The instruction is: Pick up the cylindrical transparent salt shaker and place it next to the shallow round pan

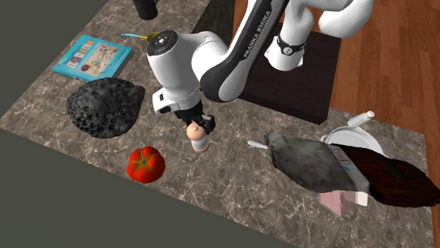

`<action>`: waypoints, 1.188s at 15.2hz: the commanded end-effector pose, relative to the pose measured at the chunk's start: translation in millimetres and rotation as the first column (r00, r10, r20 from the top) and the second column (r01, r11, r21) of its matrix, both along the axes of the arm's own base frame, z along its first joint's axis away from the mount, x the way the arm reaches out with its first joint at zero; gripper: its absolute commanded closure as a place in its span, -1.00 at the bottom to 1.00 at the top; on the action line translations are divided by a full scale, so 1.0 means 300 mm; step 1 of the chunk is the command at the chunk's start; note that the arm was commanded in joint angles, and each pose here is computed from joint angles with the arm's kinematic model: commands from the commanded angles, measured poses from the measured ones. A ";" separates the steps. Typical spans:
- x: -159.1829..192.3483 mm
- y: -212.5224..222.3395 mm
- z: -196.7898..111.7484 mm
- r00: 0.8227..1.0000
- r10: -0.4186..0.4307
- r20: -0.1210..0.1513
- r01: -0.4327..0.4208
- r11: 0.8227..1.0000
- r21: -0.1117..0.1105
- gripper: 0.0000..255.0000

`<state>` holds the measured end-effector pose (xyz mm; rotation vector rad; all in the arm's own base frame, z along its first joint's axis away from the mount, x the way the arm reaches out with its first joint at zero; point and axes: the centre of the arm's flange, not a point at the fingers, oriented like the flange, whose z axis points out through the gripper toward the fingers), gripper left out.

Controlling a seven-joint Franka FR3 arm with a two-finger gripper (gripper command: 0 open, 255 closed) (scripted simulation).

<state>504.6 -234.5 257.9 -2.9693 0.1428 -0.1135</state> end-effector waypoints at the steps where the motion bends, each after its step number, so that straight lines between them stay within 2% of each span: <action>1: 0.000 -0.001 0.000 1.000 0.000 0.000 0.000 1.000 0.000 1.00; 18: 0.000 -0.001 0.280 1.000 0.000 0.000 0.000 1.000 0.000 1.00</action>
